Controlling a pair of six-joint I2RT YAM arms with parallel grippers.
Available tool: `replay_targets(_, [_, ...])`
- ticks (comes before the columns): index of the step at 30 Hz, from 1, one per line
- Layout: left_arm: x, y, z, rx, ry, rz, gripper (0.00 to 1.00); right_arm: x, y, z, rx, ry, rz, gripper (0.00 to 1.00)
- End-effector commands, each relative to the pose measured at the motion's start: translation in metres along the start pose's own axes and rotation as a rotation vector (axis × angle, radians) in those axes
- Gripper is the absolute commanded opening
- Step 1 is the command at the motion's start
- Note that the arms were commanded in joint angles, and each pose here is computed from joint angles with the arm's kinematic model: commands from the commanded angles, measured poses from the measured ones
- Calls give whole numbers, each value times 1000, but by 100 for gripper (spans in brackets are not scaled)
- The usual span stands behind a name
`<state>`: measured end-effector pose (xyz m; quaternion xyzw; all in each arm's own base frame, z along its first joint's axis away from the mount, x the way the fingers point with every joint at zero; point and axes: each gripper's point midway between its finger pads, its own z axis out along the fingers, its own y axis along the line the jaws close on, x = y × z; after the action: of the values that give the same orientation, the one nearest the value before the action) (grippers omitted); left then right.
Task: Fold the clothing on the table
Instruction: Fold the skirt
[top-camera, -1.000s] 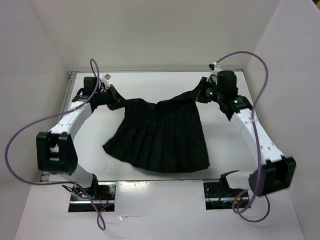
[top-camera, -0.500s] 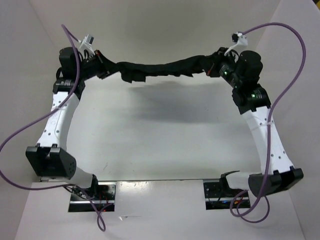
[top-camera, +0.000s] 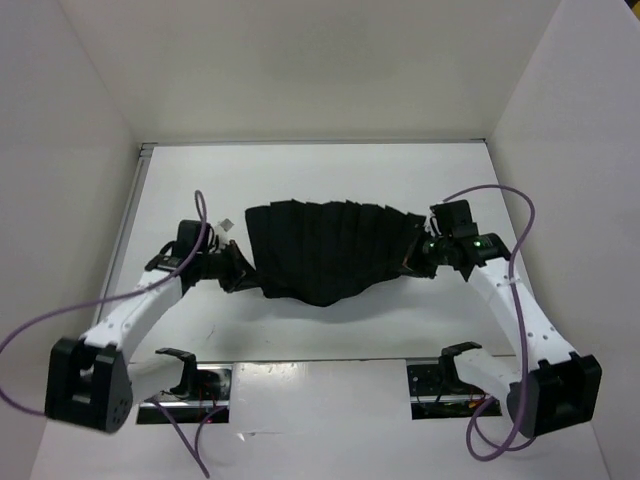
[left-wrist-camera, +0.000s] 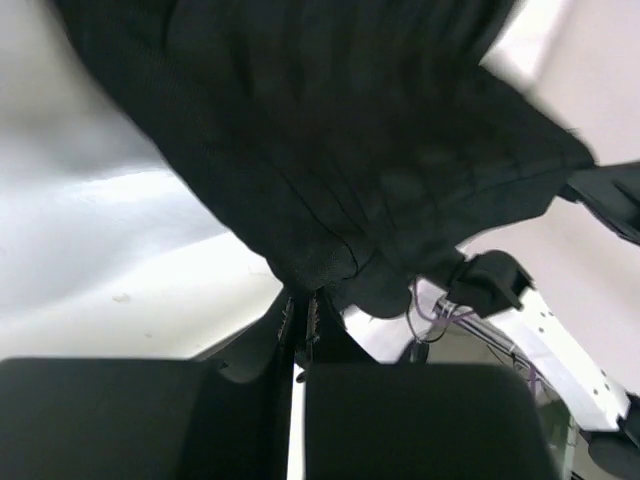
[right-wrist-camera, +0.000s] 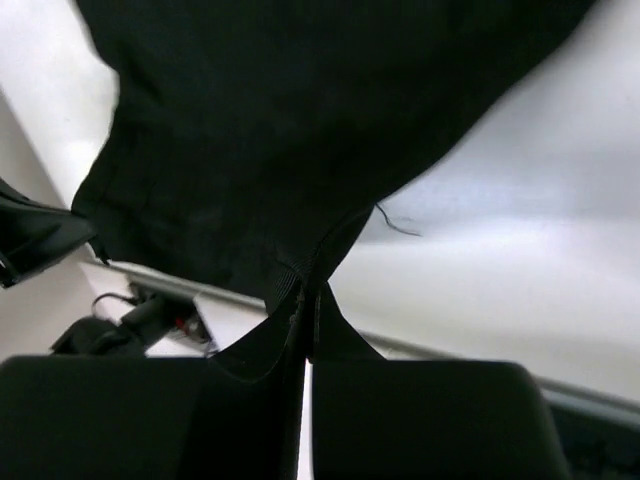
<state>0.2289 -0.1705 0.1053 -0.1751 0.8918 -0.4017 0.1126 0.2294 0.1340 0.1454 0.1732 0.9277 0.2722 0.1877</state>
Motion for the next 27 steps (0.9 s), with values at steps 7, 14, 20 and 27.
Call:
replay_targets(7, [0, -38, -45, 80, -167, 11, 0, -7, 28, -42, -29, -40, 31, 0])
replay_targets(14, [-62, -67, -31, 66, -240, 70, 0, -62, 36, -47, -10, -220, 40, 0])
replay_targets(20, [-120, -98, -14, 80, -287, 117, 0, -91, 27, -34, 27, -279, 67, 0])
replay_targets(27, [-155, -107, 14, 80, -262, 119, 0, -110, 24, -21, 37, -296, 70, 0])
